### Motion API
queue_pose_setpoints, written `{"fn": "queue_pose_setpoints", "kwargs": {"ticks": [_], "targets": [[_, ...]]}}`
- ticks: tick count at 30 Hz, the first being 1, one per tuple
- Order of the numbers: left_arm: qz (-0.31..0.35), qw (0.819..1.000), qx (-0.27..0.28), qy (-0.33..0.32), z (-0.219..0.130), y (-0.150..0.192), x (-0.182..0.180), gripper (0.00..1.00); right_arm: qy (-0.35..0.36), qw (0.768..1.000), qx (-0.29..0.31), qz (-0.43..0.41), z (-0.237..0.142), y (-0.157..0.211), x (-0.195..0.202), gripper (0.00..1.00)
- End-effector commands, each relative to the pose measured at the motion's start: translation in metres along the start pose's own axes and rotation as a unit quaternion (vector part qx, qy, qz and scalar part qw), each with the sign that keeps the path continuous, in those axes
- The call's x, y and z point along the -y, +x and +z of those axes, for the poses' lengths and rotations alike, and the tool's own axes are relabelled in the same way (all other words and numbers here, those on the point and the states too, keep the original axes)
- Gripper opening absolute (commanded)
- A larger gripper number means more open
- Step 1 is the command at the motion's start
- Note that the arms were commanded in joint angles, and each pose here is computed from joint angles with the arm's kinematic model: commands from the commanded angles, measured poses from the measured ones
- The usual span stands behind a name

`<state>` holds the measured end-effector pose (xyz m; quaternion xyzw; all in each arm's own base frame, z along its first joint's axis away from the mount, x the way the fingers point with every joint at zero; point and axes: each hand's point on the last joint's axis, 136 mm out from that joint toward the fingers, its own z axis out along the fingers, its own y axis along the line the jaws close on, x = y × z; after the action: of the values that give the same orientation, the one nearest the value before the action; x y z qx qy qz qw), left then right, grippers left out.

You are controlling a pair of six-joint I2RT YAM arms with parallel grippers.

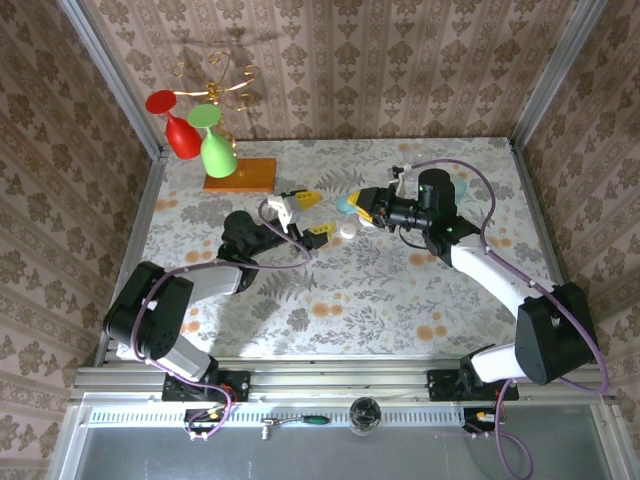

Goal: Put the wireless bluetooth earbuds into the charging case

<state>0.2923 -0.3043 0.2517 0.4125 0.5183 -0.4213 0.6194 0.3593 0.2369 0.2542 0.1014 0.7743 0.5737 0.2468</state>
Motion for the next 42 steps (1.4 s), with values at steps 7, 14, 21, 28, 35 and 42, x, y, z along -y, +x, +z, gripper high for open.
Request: {"fn": "queue_pose_setpoints", "kwargs": {"ticks": [7,14,21,28,35,42], "targets": [[-0.022,0.993,-0.111,0.040,-0.008,0.052,0.032,0.94,0.100,0.994,0.007,0.040,0.009,0.012,0.101,0.15],[-0.029,0.983,-0.170,0.062,-0.008,0.087,0.056,0.98,0.167,0.984,-0.008,0.067,0.015,0.032,0.172,0.15],[-0.027,0.975,-0.209,0.072,-0.008,0.108,0.069,1.00,0.207,0.975,-0.010,0.085,0.013,0.043,0.215,0.18],[-0.028,0.972,-0.224,0.064,-0.006,0.112,0.067,1.00,0.244,0.966,0.014,0.088,0.000,0.037,0.231,0.43],[-0.028,0.969,-0.246,0.005,-0.011,0.104,0.047,1.00,0.303,0.950,0.061,0.044,-0.039,0.016,0.218,0.74],[-0.010,0.958,-0.244,-0.148,-0.053,0.077,-0.009,1.00,0.386,0.906,0.131,-0.112,-0.102,-0.034,0.180,0.94]]}}
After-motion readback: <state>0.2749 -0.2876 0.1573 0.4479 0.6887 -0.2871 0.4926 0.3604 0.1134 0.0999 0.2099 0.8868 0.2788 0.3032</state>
